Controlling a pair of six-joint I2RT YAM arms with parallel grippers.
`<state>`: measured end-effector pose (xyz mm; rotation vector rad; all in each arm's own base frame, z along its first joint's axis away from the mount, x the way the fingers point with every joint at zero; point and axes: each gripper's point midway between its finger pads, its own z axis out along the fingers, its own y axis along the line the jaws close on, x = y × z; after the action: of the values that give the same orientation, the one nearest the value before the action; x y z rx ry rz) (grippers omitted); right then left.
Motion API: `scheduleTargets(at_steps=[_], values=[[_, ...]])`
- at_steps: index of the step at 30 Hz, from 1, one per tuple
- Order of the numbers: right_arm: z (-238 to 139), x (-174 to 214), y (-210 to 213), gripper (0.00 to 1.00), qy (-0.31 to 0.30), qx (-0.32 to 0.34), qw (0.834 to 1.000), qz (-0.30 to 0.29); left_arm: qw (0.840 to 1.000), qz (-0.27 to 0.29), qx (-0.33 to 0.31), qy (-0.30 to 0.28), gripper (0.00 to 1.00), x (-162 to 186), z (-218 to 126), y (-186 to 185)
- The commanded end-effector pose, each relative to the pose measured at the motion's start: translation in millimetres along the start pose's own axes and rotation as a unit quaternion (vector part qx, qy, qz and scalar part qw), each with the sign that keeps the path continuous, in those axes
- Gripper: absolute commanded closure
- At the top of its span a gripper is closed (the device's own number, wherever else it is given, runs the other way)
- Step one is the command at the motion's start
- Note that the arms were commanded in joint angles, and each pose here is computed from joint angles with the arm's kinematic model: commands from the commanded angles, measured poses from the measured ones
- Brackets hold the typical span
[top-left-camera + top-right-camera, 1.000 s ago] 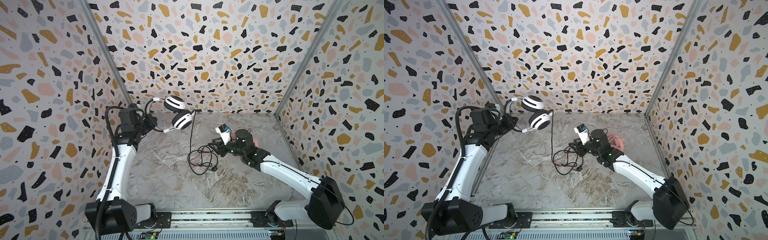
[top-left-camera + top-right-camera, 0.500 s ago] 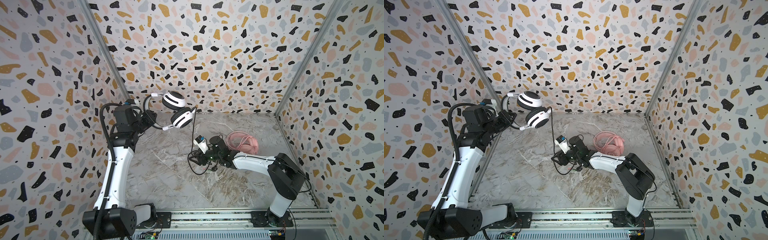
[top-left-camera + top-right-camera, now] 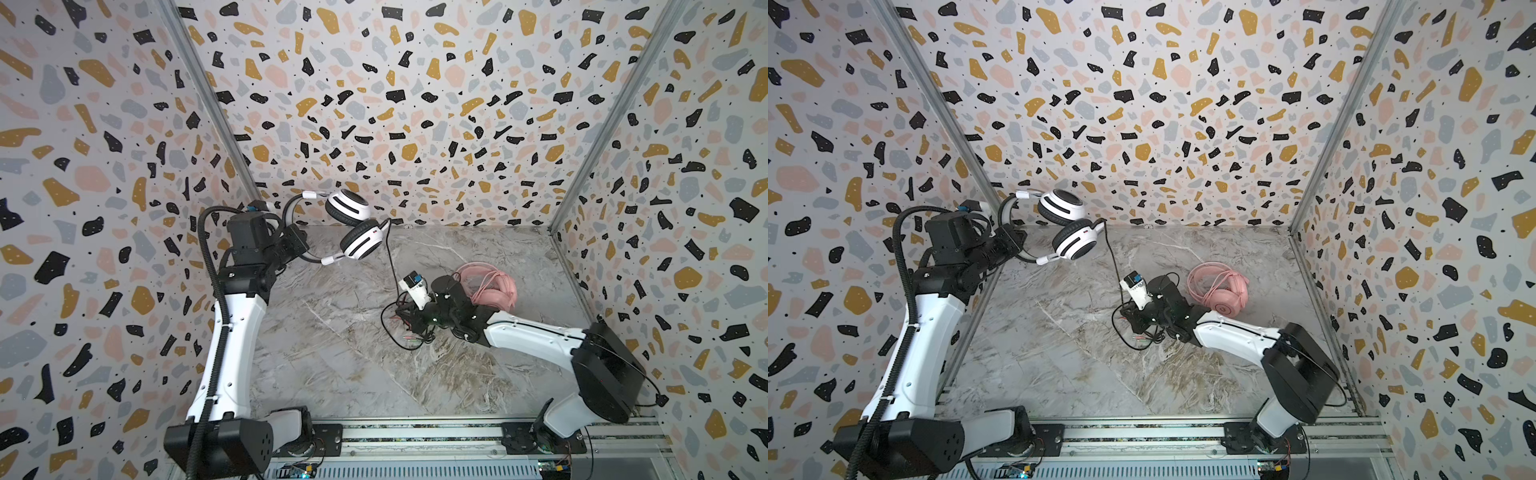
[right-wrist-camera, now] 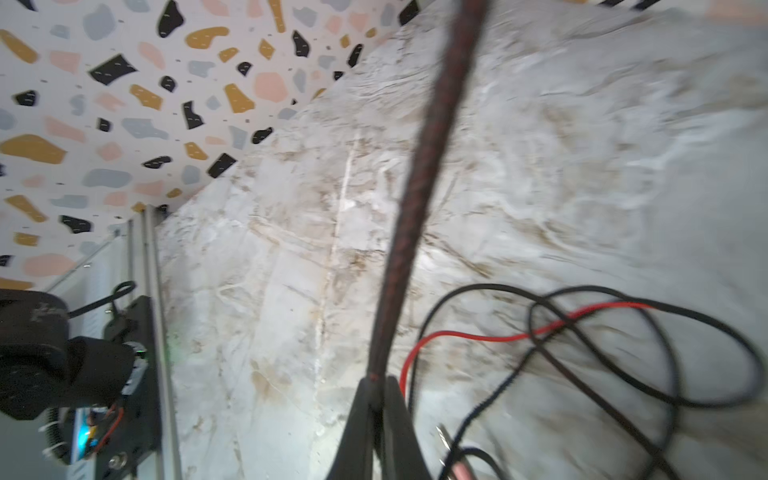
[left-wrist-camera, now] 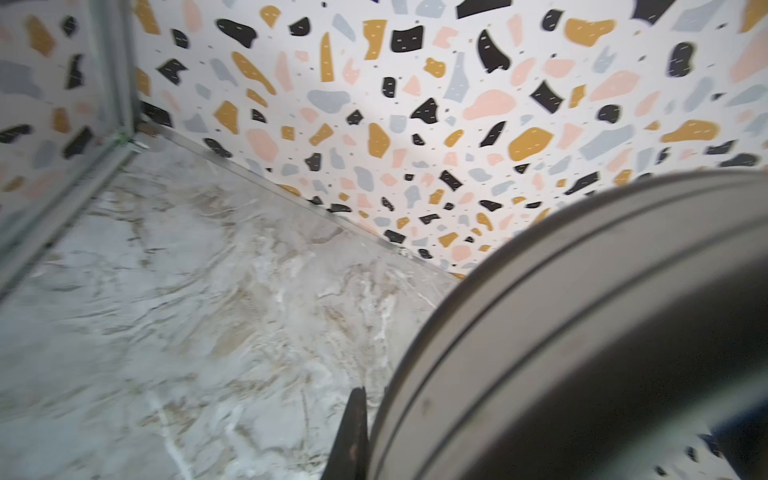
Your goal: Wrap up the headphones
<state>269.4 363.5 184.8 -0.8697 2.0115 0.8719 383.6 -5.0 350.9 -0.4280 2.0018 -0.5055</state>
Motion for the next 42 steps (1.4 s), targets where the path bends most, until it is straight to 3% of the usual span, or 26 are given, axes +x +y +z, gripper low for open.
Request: scheduleTargets(at_steps=[1, 7, 12, 16, 23, 33, 42], values=[[-54, -21, -21, 0.99, 0.010, 0.104, 0.994, -0.040, 0.995, 0.064, -0.056, -0.059, 1.00, -26, -26, 8], [-126, -60, -20, 0.99, 0.025, 0.179, 0.981, -0.075, 0.984, 0.109, -0.132, -0.047, 1.00, -17, -30, 35], [-175, -111, 5, 0.99, -0.023, 0.187, 0.977, -0.096, 0.977, 0.141, -0.156, -0.029, 1.00, -6, -25, 39], [-202, -151, 23, 0.99, -0.073, 0.179, 0.974, -0.117, 0.971, 0.194, -0.138, 0.007, 1.00, 20, -9, 19], [-221, -190, 45, 0.99, -0.132, 0.155, 0.965, -0.168, 0.957, 0.267, -0.047, 0.107, 1.00, 82, 24, -28], [-242, -230, 72, 0.99, -0.207, 0.119, 0.950, -0.199, 0.912, 0.344, 0.028, 0.222, 1.00, 163, 42, -60], [-245, -257, 82, 0.99, -0.248, 0.105, 0.938, -0.220, 0.882, 0.378, 0.082, 0.268, 1.00, 212, 41, -86]])
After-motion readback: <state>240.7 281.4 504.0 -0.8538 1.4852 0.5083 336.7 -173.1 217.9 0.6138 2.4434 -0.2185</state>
